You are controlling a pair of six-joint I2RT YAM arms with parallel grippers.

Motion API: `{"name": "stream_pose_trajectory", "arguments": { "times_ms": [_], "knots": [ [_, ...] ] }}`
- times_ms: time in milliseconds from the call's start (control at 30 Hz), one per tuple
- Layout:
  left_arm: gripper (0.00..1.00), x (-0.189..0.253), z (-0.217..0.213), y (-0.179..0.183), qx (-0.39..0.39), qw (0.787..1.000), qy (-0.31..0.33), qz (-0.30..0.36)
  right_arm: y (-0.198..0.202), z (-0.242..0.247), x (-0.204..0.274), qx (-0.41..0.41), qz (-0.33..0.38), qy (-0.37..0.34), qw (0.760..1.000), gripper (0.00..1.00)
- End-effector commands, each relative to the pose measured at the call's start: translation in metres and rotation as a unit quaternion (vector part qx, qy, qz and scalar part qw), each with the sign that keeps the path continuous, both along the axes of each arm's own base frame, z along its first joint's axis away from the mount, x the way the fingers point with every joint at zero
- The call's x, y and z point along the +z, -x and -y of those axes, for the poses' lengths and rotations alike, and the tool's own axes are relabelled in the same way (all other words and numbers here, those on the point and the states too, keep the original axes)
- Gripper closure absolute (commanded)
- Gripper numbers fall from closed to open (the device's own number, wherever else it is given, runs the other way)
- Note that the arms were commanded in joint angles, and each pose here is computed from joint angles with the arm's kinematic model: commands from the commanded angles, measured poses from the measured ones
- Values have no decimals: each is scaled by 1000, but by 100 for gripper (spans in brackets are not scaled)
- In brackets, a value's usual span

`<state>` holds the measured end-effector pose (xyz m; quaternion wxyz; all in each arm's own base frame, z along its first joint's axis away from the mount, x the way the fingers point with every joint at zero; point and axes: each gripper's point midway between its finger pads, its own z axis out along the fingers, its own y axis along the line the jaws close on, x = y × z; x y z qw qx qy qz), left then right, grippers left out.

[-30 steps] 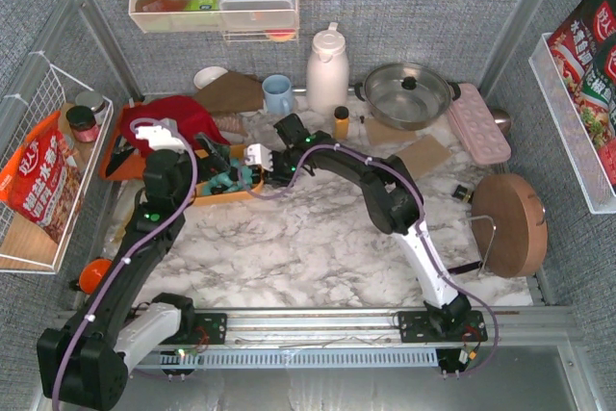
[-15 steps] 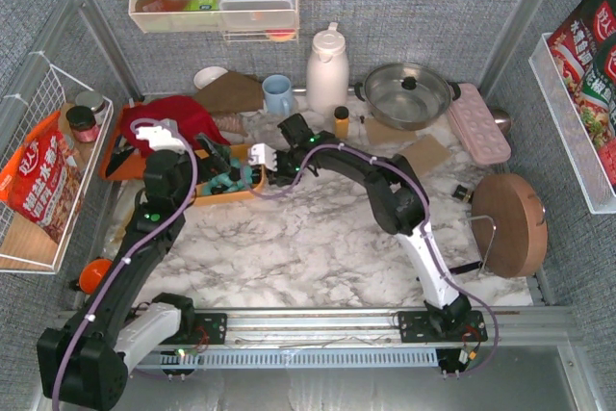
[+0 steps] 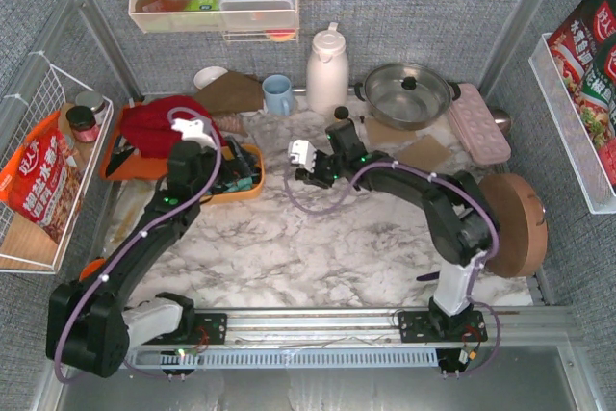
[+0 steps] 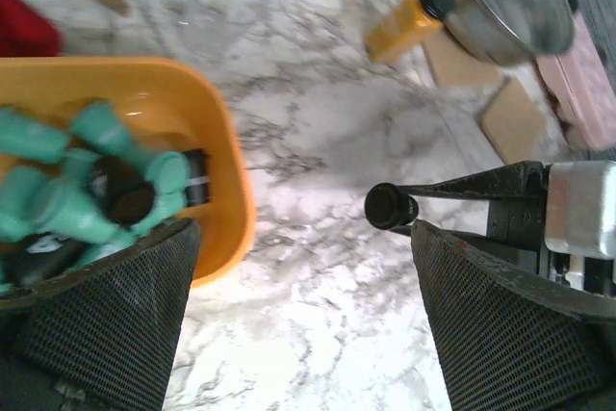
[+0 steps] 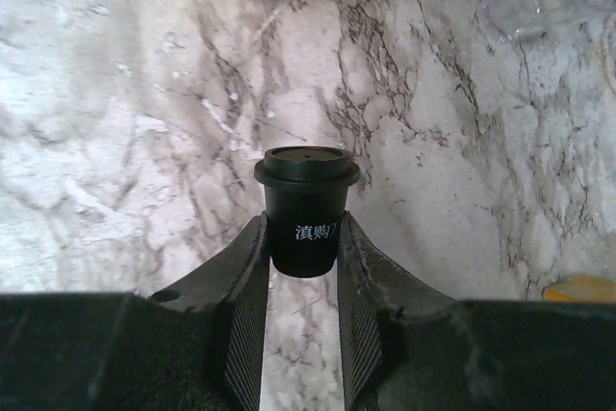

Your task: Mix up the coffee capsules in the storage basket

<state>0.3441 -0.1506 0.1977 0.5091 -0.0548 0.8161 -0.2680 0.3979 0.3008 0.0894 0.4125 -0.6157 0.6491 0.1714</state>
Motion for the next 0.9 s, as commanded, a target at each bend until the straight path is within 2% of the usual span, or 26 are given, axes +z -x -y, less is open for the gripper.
{"name": "stream_pose_trajectory", "arguments": {
  "times_ms": [0,133,433,533,867],
  "knots": [
    [1,13,43,0,-82,996,-3,32,3,-11,49,-11,61,-105,993,98],
    [4,16,79,4,-152,988,21,37,23,-6,73,-17,86,-157,984,98],
    [13,17,135,20,-251,966,53,25,53,4,100,-11,122,-187,975,98],
    [18,17,145,22,-264,963,53,20,55,6,111,-12,137,-194,971,98],
    [25,18,159,27,-279,958,69,9,60,10,126,-12,157,-199,967,97]
  ]
}}
